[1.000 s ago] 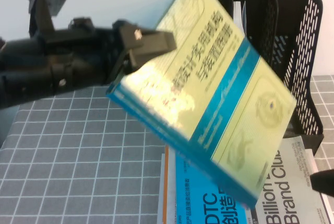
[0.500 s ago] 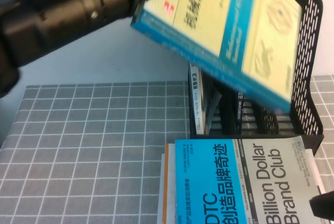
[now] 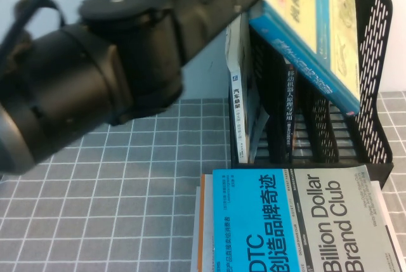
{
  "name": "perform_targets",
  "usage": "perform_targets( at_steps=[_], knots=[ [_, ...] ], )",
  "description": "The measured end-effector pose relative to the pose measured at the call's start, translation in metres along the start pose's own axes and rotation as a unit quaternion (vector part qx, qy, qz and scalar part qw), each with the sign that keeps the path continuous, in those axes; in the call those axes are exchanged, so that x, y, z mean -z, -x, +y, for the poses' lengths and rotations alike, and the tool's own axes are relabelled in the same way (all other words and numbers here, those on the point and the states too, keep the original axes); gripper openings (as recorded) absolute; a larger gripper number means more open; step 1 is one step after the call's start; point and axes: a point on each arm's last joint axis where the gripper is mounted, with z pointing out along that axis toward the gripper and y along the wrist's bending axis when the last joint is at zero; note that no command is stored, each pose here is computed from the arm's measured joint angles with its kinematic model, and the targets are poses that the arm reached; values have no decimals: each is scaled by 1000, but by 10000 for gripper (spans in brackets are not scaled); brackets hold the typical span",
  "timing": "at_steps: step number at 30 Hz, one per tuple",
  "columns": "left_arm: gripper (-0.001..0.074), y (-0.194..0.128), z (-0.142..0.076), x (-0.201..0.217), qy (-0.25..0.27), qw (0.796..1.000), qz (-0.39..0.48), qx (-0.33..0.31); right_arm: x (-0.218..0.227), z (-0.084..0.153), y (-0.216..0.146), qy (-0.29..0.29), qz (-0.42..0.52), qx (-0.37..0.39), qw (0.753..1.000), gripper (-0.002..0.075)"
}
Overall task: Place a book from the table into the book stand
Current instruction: Place the book on the book shelf
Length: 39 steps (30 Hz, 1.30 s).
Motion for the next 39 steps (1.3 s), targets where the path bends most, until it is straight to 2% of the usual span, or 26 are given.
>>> perform_targets(
  at_steps=[8,16,23,31,35,39],
  knots=[
    [203,-8,-23,-8,5,999,-19,-29,26,11,-22,-27,-44,-11,999,-3],
    [216,-25,-50,-15,-5,996,-21,-89,35,9,-32,-68,-55,-31,996,-3],
    [216,-21,-64,-16,-9,994,-35,-99,35,7,-33,-78,-49,-32,995,-3],
    [192,-4,-97,-5,-98,990,-42,-97,35,6,-34,-86,-48,-39,994,-3],
    [192,-4,-98,-4,-94,986,-47,-127,35,5,-34,-90,-47,-41,994,-3],
    [192,-5,-89,-9,-49,983,-58,-169,36,1,-35,-112,-42,-51,991,-3]
  ],
)
